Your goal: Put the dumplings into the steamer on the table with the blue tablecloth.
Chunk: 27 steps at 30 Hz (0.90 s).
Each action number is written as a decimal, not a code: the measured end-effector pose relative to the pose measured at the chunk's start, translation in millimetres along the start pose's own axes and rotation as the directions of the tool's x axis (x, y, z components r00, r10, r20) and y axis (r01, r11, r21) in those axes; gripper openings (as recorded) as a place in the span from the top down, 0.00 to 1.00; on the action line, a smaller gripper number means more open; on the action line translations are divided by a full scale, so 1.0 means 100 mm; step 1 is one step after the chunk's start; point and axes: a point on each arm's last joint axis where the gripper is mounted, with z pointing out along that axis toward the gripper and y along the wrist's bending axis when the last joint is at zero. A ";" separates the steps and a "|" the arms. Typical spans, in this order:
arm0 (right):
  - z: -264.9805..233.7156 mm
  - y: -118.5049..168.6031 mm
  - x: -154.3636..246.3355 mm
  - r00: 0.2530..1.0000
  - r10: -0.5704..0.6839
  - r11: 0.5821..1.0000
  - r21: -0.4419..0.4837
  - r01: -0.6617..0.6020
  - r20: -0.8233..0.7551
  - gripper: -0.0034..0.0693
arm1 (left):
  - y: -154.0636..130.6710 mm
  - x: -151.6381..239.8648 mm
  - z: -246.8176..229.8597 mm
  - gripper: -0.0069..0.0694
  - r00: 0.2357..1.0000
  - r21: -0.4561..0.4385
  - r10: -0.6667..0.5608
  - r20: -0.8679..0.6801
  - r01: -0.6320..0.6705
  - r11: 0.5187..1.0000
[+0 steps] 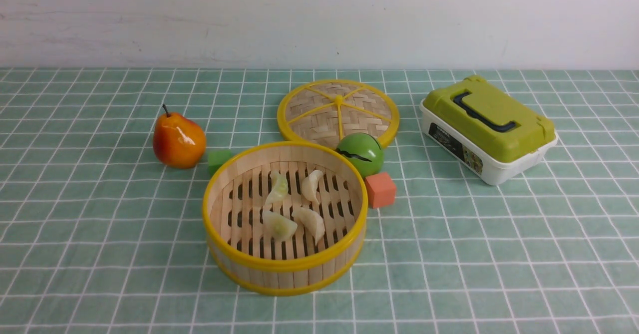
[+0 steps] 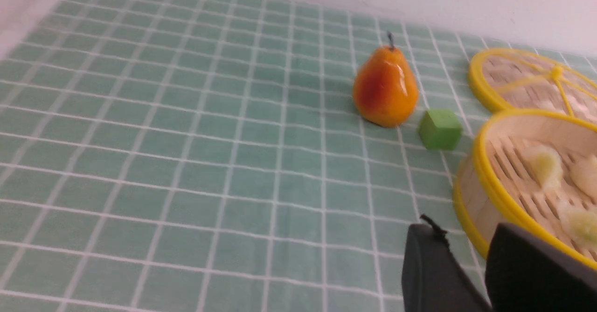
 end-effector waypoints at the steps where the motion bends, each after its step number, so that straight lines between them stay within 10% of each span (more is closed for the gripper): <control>1: 0.00 0.00 0.00 1.000 0.000 1.000 0.000 0.000 0.000 0.91 | 0.03 -0.01 -0.04 0.67 0.999 -0.015 -0.011 0.032 0.011 1.000; 8: 0.00 0.00 0.00 1.000 0.001 1.000 0.000 -0.001 0.000 0.91 | 0.06 0.00 -0.25 0.66 0.955 -0.011 -0.059 0.292 0.065 0.998; 19: 0.00 0.00 0.00 1.000 0.003 1.000 -0.001 -0.003 0.000 0.89 | -0.23 0.02 -0.23 0.66 0.868 0.302 -0.168 0.468 0.021 0.953; 27: 0.00 0.00 0.00 1.000 0.003 1.000 -0.001 -0.003 0.000 0.87 | -0.02 0.76 0.16 0.65 0.962 0.106 -0.218 0.161 0.203 0.973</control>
